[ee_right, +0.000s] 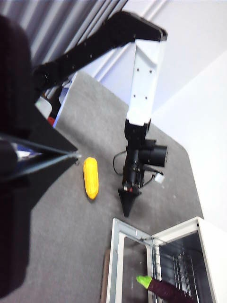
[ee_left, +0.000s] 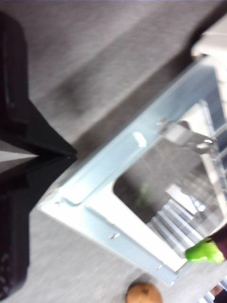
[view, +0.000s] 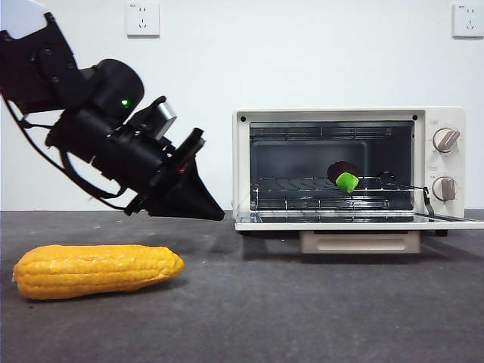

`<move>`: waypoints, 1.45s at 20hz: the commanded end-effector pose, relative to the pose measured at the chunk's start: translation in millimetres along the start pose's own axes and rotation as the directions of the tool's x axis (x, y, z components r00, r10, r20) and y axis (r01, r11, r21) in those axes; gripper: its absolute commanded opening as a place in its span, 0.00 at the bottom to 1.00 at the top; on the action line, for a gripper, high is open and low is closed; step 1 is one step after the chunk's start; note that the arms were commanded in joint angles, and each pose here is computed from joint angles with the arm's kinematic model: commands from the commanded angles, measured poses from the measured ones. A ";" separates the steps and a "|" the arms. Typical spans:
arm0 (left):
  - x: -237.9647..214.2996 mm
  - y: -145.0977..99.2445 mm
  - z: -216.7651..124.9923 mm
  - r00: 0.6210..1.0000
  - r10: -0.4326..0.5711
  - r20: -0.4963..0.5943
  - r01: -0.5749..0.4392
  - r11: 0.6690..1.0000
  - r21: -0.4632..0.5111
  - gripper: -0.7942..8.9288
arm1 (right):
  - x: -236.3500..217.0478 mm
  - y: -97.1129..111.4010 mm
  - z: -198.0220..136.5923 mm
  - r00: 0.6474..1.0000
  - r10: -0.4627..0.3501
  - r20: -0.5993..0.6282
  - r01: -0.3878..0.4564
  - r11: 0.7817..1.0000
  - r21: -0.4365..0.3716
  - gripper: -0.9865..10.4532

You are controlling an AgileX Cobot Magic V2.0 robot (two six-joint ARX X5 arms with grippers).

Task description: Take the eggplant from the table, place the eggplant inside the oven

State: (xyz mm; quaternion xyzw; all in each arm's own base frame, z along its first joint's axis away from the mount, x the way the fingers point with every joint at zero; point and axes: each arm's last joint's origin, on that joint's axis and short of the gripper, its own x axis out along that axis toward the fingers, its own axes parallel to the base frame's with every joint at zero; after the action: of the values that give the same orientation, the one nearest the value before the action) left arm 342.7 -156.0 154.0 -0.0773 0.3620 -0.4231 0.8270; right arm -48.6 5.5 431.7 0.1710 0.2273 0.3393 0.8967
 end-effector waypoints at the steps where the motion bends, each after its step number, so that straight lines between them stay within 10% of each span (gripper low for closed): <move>1: 7.6 2.8 -1.6 0.999 0.044 -0.026 -0.044 0.999 -0.020 0.08 | -4.5 2.0 -5.4 1.000 0.025 -0.011 -0.025 0.999 0.030 0.08; 13: 27.6 21.7 -25.8 0.992 0.072 -0.106 -0.082 0.992 -0.094 0.07 | -5.0 2.5 -6.0 0.999 0.038 -0.013 -0.038 0.999 0.022 0.08; 29: 42.0 1.5 -17.8 0.994 -0.112 -0.018 0.109 0.987 -0.117 0.07 | -4.9 2.0 -5.8 1.000 0.023 -0.008 -0.023 1.000 -0.015 0.08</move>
State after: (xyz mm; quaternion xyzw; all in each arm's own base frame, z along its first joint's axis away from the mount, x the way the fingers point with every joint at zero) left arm 349.0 -180.2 122.1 -0.1338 0.3913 -0.4361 0.7992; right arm -51.9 5.4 431.3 0.1697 0.2237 0.3519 0.8929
